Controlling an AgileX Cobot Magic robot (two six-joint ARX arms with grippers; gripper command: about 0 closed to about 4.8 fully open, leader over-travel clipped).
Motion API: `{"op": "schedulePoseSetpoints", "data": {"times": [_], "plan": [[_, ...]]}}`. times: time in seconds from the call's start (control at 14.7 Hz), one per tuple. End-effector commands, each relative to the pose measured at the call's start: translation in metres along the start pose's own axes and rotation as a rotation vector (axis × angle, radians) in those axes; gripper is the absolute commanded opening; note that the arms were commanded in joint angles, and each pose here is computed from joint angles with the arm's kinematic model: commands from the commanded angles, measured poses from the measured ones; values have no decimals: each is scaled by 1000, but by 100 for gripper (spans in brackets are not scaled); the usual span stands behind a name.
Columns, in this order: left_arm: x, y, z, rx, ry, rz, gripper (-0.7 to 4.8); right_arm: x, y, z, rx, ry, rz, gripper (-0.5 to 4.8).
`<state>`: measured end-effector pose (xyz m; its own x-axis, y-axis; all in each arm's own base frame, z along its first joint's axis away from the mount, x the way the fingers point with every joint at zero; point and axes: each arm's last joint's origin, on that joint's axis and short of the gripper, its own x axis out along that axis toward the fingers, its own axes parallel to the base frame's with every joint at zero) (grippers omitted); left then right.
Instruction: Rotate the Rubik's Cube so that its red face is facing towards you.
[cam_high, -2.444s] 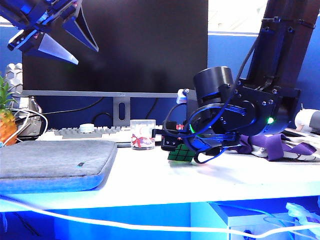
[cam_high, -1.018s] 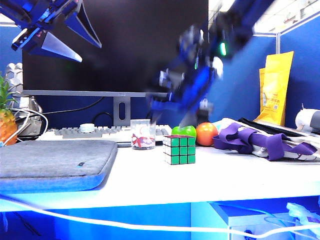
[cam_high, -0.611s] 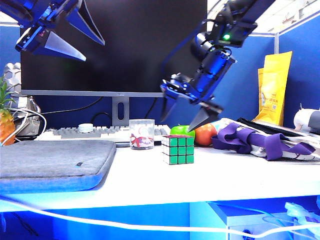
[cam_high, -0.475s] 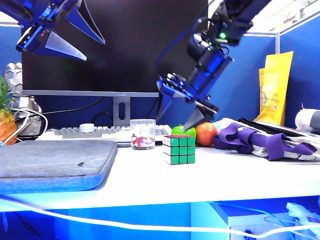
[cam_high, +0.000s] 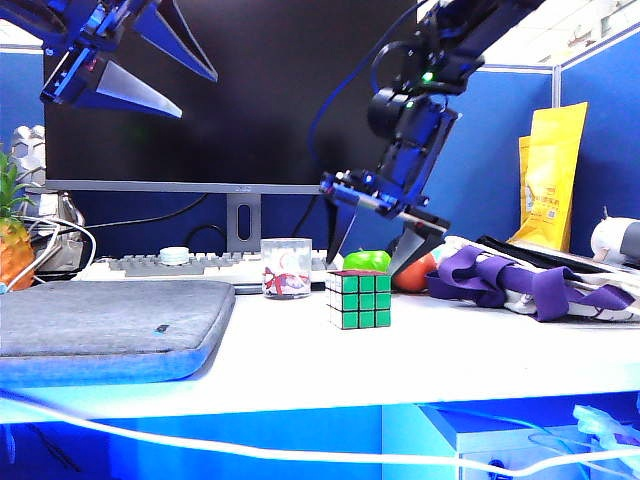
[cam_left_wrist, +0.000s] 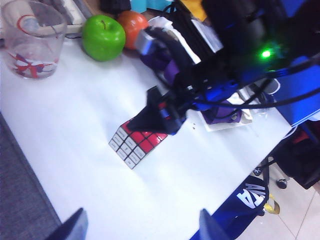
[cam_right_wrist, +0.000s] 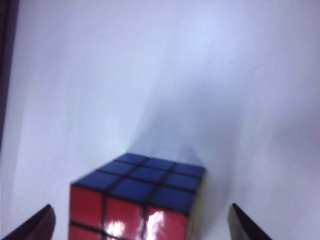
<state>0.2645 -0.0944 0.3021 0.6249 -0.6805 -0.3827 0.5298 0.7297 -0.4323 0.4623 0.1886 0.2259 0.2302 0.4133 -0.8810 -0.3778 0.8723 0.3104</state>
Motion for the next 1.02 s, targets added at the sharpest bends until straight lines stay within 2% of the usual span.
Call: {"op": "schedulePoseSetpoints", "data": {"times": [0.07, 0.27, 0.41, 0.48, 0.54, 0.75, 0.88, 1.02], "plan": [[-1, -2, 1, 1, -6, -24, 301, 12, 13, -2, -33, 24, 12, 479], [-1, -1, 0, -6, 12, -30, 301, 27, 10, -5, -29, 60, -21, 479], [-1, -1, -1, -6, 16, -28, 301, 27, 10, -4, -81, 50, -36, 241], [-1, -1, -1, -6, 16, -27, 301, 27, 9, -3, -86, 40, -36, 140], [-1, -1, -1, -6, 16, -27, 301, 27, 10, -2, -115, 26, -33, -9], [-1, 0, -1, -4, 9, 2, 301, 27, 11, 9, -130, -81, -20, -5], [-1, 1, 0, 22, -10, 70, 315, 26, 13, 18, -111, -180, -12, -5], [-1, 2, 0, 26, -11, 90, 315, 27, 18, 22, -132, -226, -70, -5]]}}
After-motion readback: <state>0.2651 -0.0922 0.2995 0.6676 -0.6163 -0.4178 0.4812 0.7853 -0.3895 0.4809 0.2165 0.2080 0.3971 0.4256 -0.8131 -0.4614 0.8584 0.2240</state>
